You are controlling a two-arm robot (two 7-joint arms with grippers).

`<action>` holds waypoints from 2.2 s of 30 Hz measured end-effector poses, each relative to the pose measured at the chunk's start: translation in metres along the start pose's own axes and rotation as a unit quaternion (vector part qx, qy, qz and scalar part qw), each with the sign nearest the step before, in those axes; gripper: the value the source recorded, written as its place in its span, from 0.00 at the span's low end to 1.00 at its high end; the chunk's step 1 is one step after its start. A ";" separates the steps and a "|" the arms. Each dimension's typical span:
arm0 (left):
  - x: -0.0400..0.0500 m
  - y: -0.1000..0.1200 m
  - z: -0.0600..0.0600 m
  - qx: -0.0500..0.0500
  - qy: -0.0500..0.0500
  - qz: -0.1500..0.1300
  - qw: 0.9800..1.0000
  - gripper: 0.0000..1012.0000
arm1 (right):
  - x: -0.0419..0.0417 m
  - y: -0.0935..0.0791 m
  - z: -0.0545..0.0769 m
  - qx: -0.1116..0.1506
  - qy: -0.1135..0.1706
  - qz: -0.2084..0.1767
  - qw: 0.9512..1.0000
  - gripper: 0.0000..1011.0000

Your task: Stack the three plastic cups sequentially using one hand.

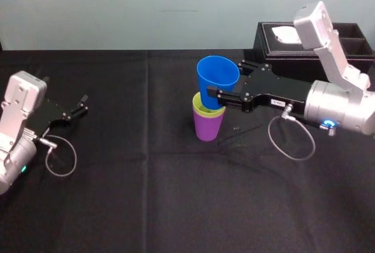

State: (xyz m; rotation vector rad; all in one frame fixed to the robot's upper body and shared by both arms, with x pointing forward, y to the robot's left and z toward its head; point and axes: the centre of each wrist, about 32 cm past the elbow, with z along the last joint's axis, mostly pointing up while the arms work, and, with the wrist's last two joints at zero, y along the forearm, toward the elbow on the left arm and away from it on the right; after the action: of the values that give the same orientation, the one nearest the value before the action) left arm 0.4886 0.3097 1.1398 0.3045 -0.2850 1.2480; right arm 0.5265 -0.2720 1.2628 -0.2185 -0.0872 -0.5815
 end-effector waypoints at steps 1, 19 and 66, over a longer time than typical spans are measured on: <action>0.0000 0.000 0.000 0.000 0.000 0.000 1.000 1.00 | 0.0020 0.002 0.000 -0.003 -0.002 -0.003 1.000 0.72; 0.0000 0.000 0.000 0.000 0.000 0.000 1.000 1.00 | 0.0167 0.023 -0.011 -0.022 0.005 -0.009 1.000 0.72; 0.0000 0.000 0.000 0.000 0.000 0.000 1.000 1.00 | 0.0174 0.027 -0.028 -0.031 0.023 -0.002 0.999 0.72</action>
State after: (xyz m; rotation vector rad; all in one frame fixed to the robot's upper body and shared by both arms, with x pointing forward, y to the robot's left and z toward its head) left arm 0.4886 0.3097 1.1398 0.3044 -0.2850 1.2480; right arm 0.5566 -0.2656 1.2332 -0.2644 -0.0248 -0.5939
